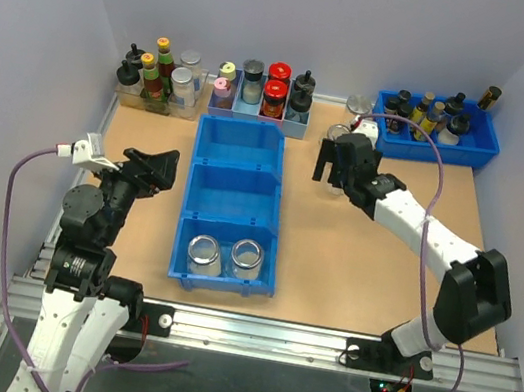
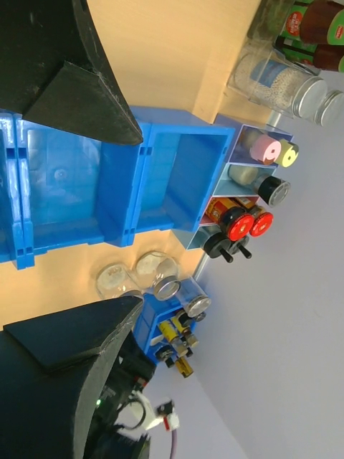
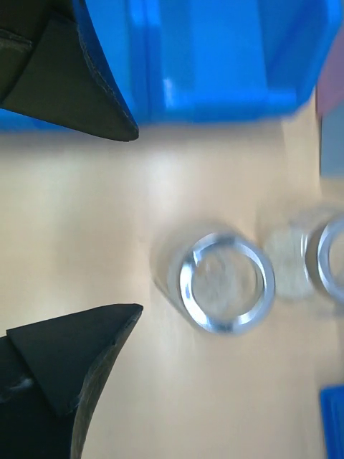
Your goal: Organize the condiment bottles
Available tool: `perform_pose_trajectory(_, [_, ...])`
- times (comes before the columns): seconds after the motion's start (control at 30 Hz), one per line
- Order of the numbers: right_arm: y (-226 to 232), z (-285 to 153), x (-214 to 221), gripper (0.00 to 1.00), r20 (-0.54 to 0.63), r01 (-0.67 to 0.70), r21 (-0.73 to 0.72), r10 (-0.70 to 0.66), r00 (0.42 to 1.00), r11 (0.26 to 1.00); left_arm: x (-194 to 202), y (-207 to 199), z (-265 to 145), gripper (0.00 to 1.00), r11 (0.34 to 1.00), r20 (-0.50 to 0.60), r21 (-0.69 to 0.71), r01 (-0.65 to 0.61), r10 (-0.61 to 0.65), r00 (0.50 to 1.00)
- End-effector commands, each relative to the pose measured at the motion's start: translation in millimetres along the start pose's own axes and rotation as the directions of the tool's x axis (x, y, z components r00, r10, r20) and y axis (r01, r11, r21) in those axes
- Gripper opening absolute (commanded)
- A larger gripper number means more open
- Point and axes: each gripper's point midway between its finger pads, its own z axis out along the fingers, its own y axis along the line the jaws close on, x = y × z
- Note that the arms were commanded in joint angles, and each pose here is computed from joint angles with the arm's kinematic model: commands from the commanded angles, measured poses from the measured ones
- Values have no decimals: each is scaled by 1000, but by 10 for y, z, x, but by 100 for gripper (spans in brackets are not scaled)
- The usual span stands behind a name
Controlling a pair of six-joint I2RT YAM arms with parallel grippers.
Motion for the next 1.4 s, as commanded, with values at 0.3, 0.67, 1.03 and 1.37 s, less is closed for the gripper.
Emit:
perform_pose_trajectory(0.3, [-513, 731, -256, 100, -48, 48, 96, -43, 998, 994, -94, -118, 50, 97, 999, 27, 48, -8, 7, 1000])
perform_pose_trajectory(0.67, [-586, 1020, -193, 97, -86, 56, 93, -48, 995, 994, -89, -107, 51, 97, 999, 25, 44, -17, 16, 1000])
perform_pose_trajectory(1.03, [-566, 828, -238, 45, -76, 149, 4, -148, 986, 989, -75, -103, 67, 97, 999, 21, 44, -15, 15, 1000])
perform_pose_trajectory(1.37, [-386, 198, 152, 54, -58, 320, -299, -352, 934, 899, -8, -120, 91, 97, 998, 3, 65, 13, -14, 1000])
